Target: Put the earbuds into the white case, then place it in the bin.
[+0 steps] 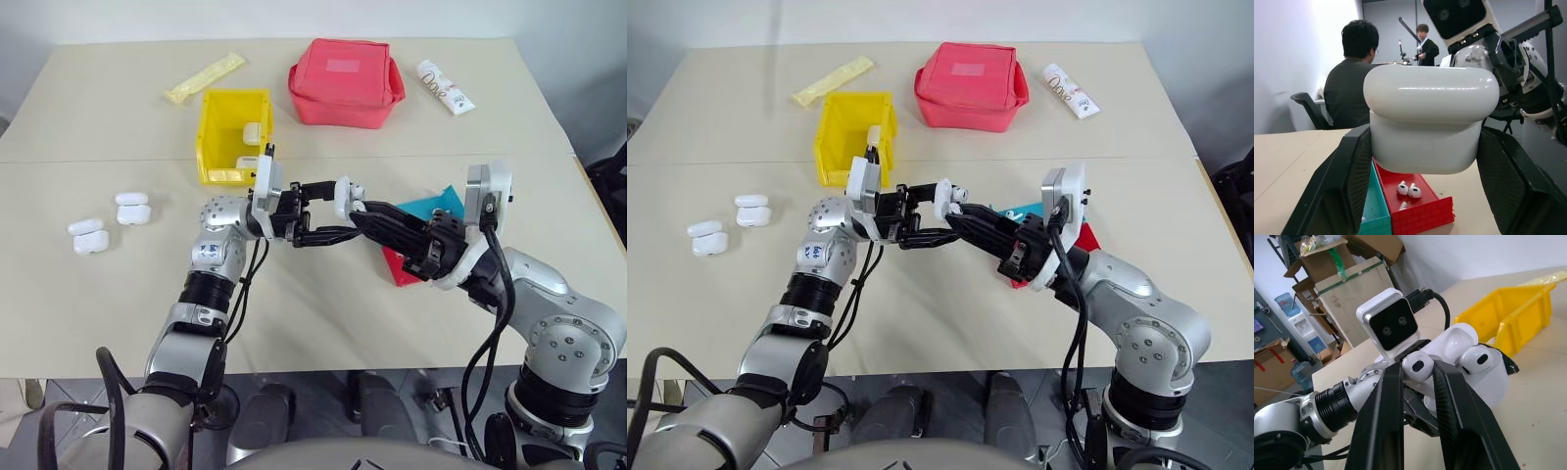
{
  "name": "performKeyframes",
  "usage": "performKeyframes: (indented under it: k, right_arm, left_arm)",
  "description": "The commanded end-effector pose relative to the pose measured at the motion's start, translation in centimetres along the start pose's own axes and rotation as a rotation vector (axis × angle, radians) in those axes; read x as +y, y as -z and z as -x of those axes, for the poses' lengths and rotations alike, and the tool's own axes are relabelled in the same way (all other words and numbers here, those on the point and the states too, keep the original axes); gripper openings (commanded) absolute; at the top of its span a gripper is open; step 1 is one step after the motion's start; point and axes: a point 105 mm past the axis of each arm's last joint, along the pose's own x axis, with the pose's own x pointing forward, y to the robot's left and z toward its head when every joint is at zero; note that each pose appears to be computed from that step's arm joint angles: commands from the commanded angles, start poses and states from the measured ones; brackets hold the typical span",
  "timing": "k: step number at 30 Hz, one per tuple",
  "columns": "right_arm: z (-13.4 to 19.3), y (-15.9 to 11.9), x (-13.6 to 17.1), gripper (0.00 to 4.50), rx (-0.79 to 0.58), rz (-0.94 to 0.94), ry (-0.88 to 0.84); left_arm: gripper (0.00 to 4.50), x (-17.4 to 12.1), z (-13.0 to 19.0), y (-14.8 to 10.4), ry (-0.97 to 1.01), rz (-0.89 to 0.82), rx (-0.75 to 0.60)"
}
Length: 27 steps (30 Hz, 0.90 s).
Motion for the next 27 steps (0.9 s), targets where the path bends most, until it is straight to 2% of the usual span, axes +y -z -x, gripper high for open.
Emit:
performKeyframes:
  k: [1,12,27]
  right_arm:
    - [-0.1,-0.1,0.7,0.49,-0.011,0.0,-0.025]
    - [0.2,1.6,-1.8,0.49,0.056,-0.03,0.082]
    - [1.5,4.7,-4.5,0.49,0.22,-0.186,0.257]
  left_arm:
    - [2.78,0.3,-0.3,-1.1,0.009,-0.041,-0.027]
    - [2.78,-0.7,-0.6,-1.8,0.045,-0.086,-0.068]
    - [2.78,-0.9,-0.5,-1.8,0.026,-0.162,-0.079]
